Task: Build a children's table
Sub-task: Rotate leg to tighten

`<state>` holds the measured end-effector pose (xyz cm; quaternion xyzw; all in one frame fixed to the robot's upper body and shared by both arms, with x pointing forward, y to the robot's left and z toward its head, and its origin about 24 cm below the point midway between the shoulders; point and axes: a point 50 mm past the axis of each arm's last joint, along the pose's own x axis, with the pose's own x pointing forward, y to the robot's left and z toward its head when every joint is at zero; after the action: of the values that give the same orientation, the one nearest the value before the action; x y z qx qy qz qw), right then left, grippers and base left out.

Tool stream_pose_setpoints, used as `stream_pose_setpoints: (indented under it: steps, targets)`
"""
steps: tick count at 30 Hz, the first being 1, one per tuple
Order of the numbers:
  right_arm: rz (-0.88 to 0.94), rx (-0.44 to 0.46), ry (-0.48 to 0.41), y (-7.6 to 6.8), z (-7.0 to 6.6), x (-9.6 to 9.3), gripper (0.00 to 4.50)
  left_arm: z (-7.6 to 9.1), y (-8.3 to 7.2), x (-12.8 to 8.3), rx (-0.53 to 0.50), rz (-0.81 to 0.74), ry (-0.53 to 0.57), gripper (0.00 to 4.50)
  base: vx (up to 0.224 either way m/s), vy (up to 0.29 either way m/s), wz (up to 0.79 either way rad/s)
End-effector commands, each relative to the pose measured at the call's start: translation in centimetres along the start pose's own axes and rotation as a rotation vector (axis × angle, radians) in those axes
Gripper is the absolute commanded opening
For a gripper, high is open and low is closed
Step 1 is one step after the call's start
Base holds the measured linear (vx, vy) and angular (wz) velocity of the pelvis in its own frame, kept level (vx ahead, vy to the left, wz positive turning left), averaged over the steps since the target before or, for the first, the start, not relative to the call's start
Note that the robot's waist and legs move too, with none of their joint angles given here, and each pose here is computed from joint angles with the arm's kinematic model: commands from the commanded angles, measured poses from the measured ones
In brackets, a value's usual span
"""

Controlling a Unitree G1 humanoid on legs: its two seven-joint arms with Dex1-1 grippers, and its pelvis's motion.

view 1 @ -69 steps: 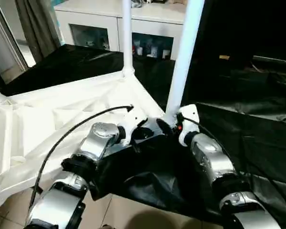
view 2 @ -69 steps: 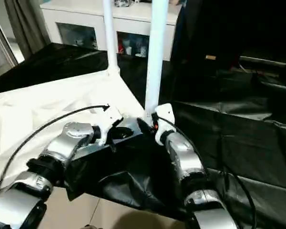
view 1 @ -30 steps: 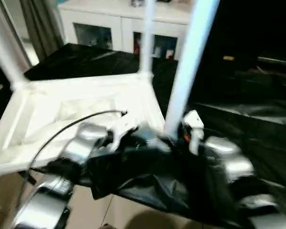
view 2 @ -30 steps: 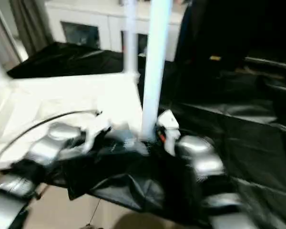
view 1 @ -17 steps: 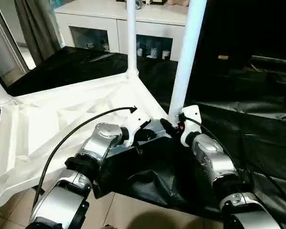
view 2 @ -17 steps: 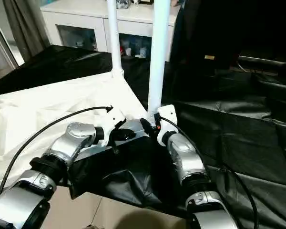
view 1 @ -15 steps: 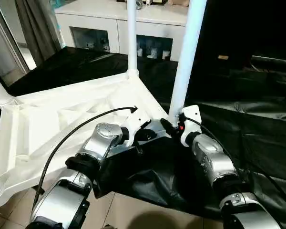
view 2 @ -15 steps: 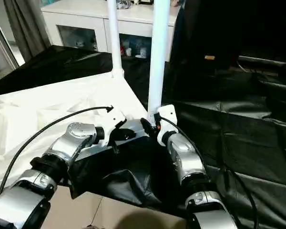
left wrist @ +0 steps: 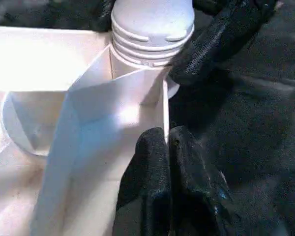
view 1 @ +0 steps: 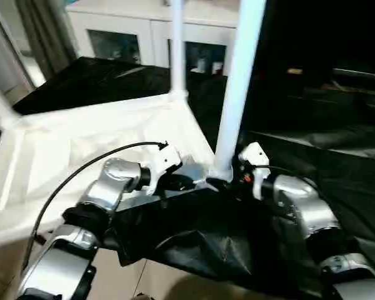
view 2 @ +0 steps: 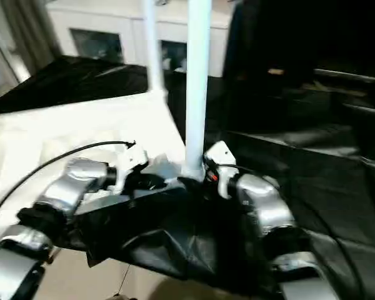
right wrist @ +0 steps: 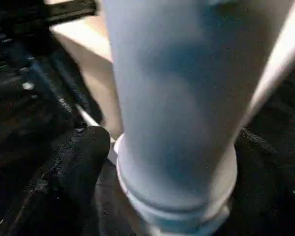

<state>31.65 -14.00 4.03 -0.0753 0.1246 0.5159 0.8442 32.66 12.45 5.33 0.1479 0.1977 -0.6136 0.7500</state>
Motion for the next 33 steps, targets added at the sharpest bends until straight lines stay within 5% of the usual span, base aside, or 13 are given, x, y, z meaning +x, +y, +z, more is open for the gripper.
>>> stream_pose_setpoints:
  steps: [1,6,17,24,27,33]
  targets:
    - [0.088,-0.039,0.010,0.4,0.3,0.1,3.86,0.0,-0.7,0.1,0.004,-0.098,0.016,0.00,0.000,0.000,0.00]
    - [0.125,-0.038,0.010,0.4,0.5,-0.1,3.86,0.0,-0.8,-0.3,-0.001,-0.117,0.014,0.00,0.000,0.000,0.00]
    - [0.167,0.022,-0.017,1.1,0.1,0.2,3.00,0.0,-0.7,-0.4,-0.014,-0.105,0.004,0.00,0.000,0.000,0.00]
    - [-0.040,0.099,-0.046,1.3,-1.1,1.4,2.76,0.4,0.5,0.9,-0.020,0.092,0.008,0.00,0.000,0.000,0.00]
    - [-0.321,0.187,0.011,1.4,-2.4,4.0,2.75,1.6,1.5,3.1,-0.061,0.300,-0.019,0.00,0.000,0.000,0.00]
    - [-0.476,0.226,0.026,1.9,-1.5,6.9,2.74,2.9,1.3,5.5,-0.089,0.393,-0.040,0.00,0.000,0.000,0.00]
